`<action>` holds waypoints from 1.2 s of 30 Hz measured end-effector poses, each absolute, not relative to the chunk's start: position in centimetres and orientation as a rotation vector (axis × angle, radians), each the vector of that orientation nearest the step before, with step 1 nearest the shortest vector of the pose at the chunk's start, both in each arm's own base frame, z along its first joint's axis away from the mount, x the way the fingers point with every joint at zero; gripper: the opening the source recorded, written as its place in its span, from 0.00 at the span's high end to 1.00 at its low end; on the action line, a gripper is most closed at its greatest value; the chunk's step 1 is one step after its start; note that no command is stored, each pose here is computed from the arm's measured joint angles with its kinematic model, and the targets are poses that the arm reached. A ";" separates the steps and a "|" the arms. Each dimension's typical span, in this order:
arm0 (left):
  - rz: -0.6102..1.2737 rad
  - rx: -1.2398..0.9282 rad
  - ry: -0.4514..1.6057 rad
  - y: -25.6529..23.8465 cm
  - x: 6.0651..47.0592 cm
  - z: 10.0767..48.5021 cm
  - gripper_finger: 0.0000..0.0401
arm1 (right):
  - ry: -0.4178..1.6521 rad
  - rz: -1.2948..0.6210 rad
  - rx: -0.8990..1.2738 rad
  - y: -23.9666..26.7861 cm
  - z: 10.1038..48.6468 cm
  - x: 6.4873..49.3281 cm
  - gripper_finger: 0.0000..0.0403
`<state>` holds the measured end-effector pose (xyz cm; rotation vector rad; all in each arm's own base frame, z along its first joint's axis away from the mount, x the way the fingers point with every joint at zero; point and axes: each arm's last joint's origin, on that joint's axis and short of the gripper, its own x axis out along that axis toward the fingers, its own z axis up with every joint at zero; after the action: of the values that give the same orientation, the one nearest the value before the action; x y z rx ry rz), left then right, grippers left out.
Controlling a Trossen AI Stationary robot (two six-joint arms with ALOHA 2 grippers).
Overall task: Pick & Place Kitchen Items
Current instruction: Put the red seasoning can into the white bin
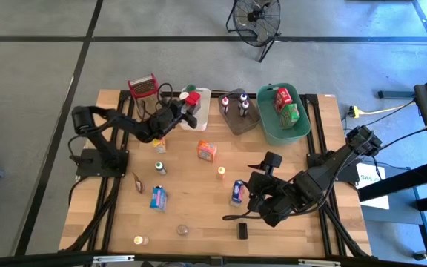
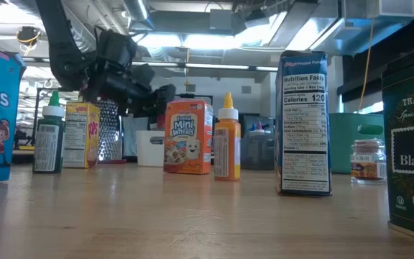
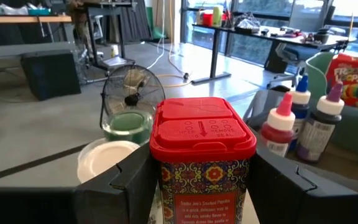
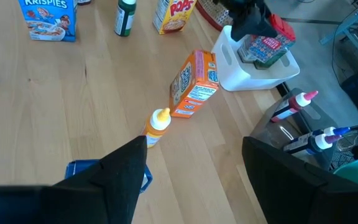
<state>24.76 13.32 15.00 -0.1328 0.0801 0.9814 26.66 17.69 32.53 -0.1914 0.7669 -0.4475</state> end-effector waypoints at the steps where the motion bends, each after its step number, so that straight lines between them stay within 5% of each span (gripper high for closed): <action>1: 0.982 -0.133 0.082 13.4 24.9 15.0 0.48 | 0.767 -0.447 -0.192 17.7 32.5 26.7 0.34; 36: 1.026 -0.150 0.107 14.4 25.8 14.0 0.45 | 0.773 -0.442 -0.186 17.7 32.5 26.7 0.34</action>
<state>25.85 14.38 14.00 -0.1501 0.1072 1.0264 26.66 17.67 32.53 -0.1864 0.7731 -0.4420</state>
